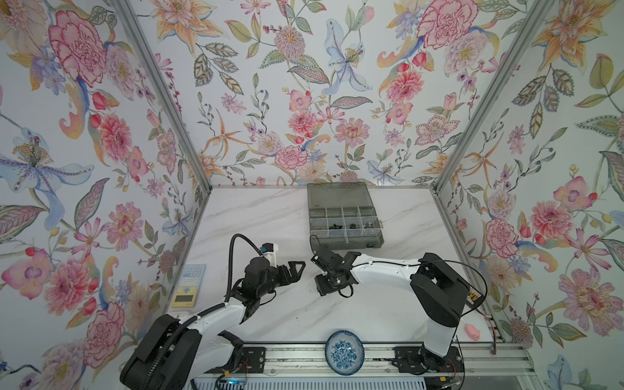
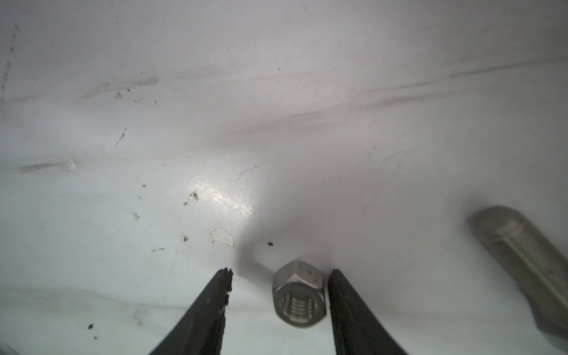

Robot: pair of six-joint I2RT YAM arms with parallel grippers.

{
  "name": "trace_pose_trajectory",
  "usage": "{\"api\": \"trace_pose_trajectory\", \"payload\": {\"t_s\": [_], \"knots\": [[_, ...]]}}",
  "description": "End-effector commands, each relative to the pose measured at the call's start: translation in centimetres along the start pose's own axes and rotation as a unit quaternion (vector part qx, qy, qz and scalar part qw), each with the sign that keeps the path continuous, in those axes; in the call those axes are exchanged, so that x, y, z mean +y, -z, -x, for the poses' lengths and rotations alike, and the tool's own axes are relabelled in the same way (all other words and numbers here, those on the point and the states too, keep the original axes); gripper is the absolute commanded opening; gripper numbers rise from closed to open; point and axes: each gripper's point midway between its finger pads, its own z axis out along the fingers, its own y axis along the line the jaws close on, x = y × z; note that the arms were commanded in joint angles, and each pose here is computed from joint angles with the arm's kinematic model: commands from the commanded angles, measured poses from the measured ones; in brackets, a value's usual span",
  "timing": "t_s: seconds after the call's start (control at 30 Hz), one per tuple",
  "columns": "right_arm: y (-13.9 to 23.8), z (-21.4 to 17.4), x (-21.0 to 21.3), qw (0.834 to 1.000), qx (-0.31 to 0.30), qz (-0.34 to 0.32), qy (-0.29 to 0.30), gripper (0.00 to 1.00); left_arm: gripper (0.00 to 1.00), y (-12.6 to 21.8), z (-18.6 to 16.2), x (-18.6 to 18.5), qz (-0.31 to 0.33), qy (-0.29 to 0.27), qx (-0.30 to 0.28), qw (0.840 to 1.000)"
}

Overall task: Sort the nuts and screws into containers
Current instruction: 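Lower the right gripper and close it on the silver hex nut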

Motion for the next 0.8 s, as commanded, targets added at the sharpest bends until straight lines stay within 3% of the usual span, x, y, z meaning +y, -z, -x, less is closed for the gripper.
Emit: {"api": "trace_pose_trajectory", "payload": {"t_s": [0.0, 0.77], "knots": [[-0.6, -0.6, -0.3, 1.0, 0.015, -0.019, 0.013, 0.53, 0.99, 0.0, 0.4, 0.2, -0.003, 0.006, -0.007, 1.0], [-0.5, -2.0, 0.1, 0.998, 0.036, -0.024, 0.048, 0.41, 0.99, 0.0, 0.5, 0.0, -0.007, 0.006, -0.008, 1.0]]}}
